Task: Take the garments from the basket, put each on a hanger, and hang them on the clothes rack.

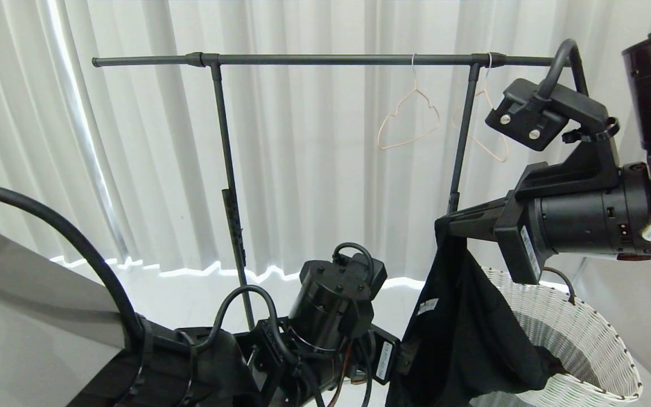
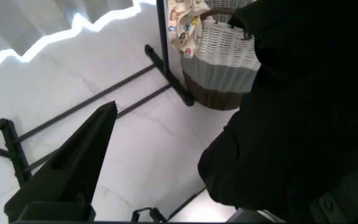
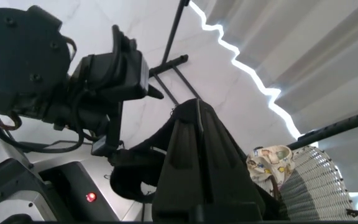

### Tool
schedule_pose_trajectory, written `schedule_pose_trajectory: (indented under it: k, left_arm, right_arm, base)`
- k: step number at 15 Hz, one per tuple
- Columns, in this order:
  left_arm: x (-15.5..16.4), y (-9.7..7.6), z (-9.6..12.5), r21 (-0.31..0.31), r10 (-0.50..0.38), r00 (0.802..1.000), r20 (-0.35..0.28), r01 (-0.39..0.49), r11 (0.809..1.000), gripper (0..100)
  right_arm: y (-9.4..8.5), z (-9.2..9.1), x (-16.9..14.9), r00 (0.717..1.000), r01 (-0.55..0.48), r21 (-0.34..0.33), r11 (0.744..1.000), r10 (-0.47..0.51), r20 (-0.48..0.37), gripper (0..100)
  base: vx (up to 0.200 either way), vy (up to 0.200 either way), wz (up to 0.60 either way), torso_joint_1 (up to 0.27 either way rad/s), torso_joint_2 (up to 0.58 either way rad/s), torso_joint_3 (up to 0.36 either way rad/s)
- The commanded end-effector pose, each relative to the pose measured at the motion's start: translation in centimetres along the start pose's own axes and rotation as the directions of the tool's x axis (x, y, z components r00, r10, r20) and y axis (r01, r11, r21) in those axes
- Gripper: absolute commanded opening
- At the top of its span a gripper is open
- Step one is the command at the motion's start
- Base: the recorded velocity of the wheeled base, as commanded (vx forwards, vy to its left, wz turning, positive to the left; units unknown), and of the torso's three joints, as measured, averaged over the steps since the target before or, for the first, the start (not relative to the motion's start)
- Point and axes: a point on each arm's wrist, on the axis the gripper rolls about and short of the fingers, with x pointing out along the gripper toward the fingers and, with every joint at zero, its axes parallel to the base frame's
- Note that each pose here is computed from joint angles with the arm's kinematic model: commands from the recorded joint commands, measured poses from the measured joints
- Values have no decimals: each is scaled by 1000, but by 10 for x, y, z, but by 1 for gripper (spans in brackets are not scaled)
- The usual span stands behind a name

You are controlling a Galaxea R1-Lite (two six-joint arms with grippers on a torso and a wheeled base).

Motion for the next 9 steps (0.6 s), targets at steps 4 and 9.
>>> schedule_pose_trajectory:
  k: [4, 9]
  left_arm:
    - [-7, 3, -17, 7, 2, 1000, 31, -2, 1000, 100]
    - [-25, 7, -23, 23, 14, 999, 35, -15, 1000, 100]
  right_arm:
    - [-3, 0, -3, 1000, 12, 4, 1000, -12, 3, 0]
    - [-5, -1, -2, 1000, 21, 9, 1000, -21, -1, 0]
  base:
    - [0, 0, 0, 0, 0, 0]
    - [0, 0, 0, 0, 0, 0]
